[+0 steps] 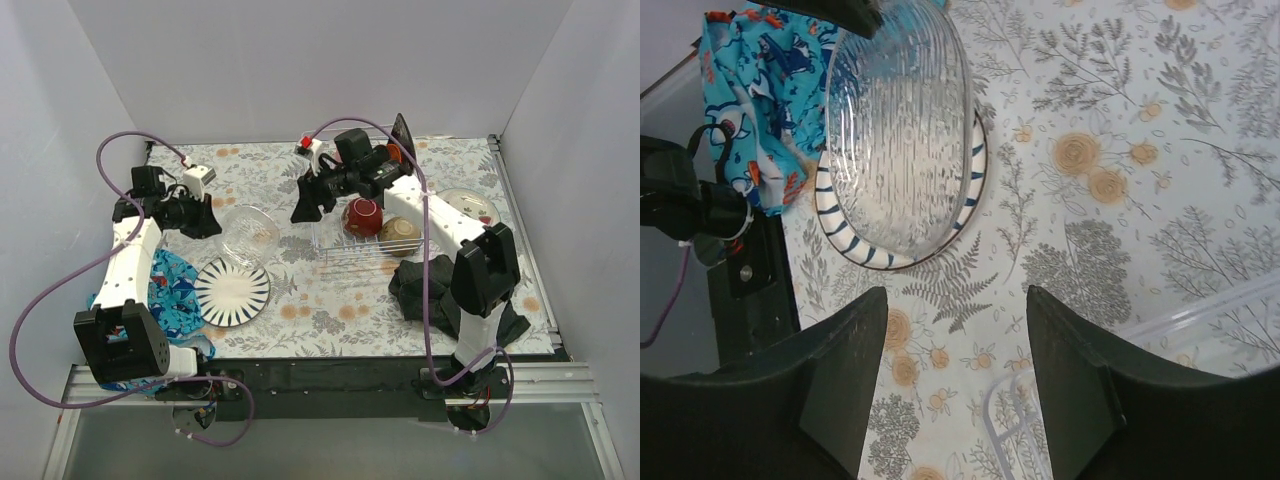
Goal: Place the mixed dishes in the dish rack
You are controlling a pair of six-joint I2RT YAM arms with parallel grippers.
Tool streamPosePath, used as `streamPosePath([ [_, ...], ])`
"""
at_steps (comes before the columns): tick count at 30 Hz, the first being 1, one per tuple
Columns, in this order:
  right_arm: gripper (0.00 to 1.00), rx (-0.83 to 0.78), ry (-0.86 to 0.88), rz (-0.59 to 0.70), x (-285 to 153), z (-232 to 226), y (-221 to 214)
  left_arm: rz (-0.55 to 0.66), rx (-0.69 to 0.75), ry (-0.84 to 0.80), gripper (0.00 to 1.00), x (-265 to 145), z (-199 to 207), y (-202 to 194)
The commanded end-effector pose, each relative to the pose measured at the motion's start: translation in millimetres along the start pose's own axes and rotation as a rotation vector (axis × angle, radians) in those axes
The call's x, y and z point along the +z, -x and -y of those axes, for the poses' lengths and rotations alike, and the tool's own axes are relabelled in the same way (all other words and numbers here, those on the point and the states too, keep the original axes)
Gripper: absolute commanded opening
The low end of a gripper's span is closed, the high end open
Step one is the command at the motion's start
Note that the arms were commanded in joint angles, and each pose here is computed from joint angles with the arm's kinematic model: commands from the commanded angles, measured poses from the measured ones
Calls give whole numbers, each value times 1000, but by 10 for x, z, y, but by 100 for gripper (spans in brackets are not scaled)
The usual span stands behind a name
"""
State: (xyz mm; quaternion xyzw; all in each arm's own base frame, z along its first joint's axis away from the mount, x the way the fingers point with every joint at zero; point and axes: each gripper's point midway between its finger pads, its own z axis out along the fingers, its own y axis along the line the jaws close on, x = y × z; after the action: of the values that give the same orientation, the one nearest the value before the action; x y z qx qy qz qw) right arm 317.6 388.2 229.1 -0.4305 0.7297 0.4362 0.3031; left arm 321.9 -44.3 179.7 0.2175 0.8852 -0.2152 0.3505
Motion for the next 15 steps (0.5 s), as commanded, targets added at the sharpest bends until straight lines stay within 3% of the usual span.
streamPosePath([
  [1, 65, -46, 70, 41, 126, -209, 240, 70, 20, -62, 0, -97, 286, 246],
  [10, 64, -23, 59, 18, 502, -191, 238, 114, 7, -119, 0, -75, 518, 392],
  [15, 40, 2, 9, 9, 611, -52, 202, 116, 6, -118, 0, -64, 506, 406],
])
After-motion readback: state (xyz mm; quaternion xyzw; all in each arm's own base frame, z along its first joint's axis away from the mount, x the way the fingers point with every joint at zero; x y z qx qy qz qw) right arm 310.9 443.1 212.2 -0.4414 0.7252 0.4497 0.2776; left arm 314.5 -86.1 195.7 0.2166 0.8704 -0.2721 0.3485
